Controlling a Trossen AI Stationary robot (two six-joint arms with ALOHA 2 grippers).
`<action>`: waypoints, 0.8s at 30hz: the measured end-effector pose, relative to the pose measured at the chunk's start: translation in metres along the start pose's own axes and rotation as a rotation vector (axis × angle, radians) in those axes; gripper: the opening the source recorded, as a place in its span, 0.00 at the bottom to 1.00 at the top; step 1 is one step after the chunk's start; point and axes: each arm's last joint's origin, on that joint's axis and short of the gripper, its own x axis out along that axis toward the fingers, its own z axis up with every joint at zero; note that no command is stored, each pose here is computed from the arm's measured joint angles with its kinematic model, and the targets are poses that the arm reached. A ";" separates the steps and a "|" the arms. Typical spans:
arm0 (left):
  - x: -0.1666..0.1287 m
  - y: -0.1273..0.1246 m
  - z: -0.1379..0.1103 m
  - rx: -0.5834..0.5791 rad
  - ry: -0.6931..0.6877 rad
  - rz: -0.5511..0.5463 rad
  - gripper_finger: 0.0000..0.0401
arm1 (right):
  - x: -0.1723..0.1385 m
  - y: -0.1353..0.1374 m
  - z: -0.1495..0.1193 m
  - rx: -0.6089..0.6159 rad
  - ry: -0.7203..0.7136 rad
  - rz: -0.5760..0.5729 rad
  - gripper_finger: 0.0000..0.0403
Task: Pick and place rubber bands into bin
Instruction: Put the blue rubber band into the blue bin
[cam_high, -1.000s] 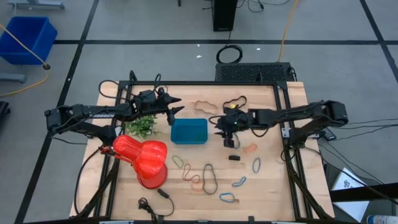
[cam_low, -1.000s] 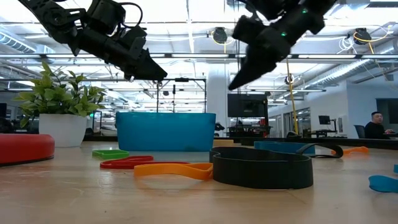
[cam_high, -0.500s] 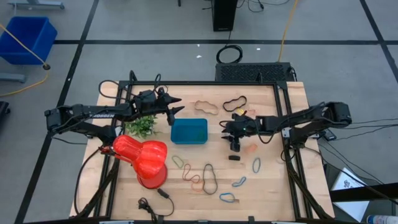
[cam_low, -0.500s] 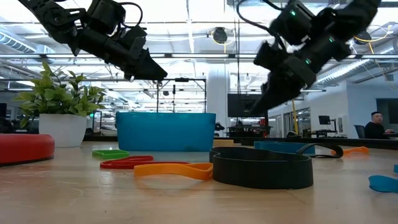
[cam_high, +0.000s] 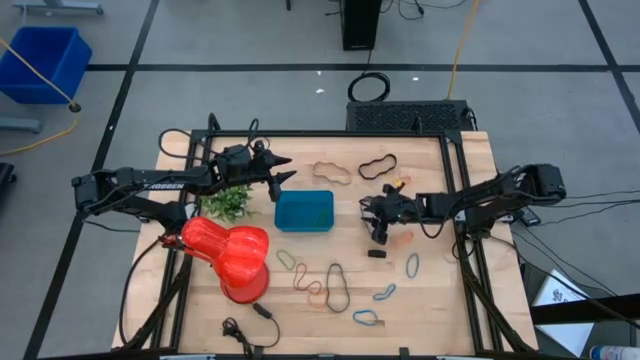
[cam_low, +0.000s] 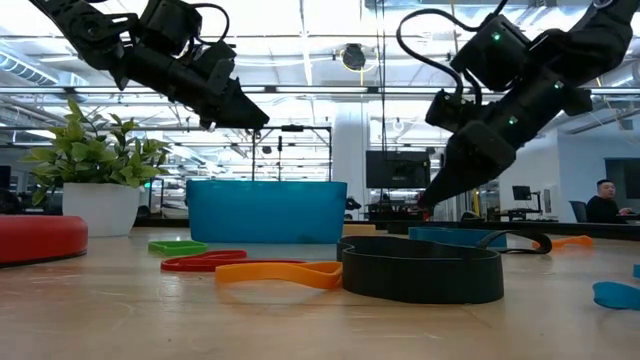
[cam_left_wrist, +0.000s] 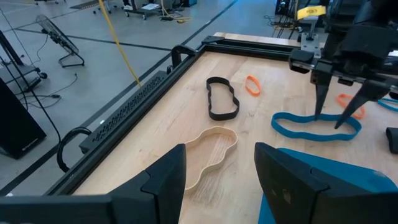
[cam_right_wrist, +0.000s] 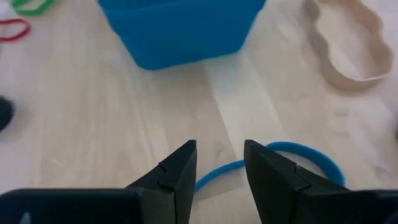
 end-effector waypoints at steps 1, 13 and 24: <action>0.000 0.000 0.000 0.000 0.000 0.000 0.49 | 0.000 0.001 -0.001 0.005 -0.001 -0.022 0.32; 0.000 0.000 0.000 0.009 0.000 0.000 0.49 | 0.003 0.016 -0.010 0.089 0.023 -0.075 0.32; 0.000 0.000 0.000 0.007 0.001 0.000 0.49 | 0.028 0.026 -0.013 0.030 0.098 -0.104 0.32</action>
